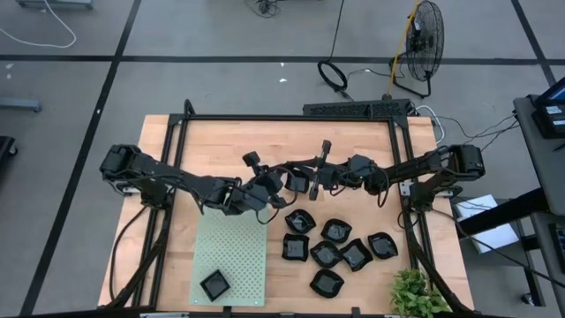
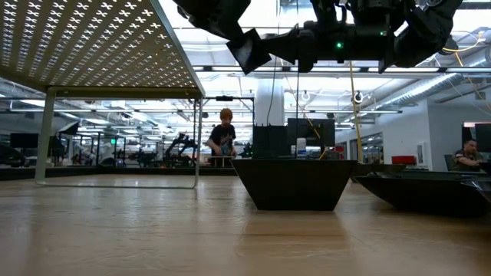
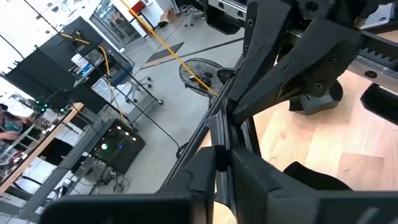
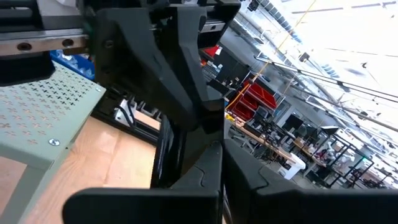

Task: Pick & Place Mini shaped plates
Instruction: Stack the square plate on top of the other square plates on the shelf

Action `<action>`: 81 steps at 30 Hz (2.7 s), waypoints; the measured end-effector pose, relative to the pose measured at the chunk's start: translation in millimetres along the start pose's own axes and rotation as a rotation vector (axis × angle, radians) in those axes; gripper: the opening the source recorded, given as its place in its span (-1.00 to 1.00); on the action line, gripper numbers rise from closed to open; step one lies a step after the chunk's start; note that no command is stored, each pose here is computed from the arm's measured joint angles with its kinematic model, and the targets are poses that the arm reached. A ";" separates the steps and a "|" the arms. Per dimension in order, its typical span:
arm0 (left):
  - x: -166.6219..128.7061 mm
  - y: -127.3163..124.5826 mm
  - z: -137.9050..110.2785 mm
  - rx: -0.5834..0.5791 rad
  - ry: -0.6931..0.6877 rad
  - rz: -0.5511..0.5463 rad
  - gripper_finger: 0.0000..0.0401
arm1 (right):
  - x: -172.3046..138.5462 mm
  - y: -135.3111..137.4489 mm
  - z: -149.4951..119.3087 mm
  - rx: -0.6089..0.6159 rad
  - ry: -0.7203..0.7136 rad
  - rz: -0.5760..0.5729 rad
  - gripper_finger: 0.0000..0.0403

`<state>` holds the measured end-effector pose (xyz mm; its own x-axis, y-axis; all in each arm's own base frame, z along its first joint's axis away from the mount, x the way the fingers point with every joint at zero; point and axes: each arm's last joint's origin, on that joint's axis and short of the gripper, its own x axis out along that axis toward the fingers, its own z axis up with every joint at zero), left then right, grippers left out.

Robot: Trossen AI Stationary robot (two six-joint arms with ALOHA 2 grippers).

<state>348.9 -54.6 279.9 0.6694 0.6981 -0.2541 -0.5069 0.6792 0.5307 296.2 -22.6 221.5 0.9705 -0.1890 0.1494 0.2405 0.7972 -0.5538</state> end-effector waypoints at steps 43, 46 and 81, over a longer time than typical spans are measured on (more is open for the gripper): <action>-213.5 21.5 -25.8 -1.066 0.594 -0.796 -0.97 | 0.0 1.5 -2.1 0.131 0.024 0.011 -0.01; -219.2 1.1 -33.2 -1.100 0.706 -0.775 -0.98 | 0.0 1.5 -2.1 0.132 0.024 0.011 -0.03; -264.1 -10.0 -65.8 -1.021 0.819 -0.726 -0.88 | -0.1 0.8 -1.0 0.129 0.012 0.004 -0.03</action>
<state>141.5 -230.9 288.5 0.6286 -0.1562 -0.7619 -0.5887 0.5446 -0.5974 296.3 -22.6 220.2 0.9719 -0.1917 0.1368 0.2332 0.8652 -0.4439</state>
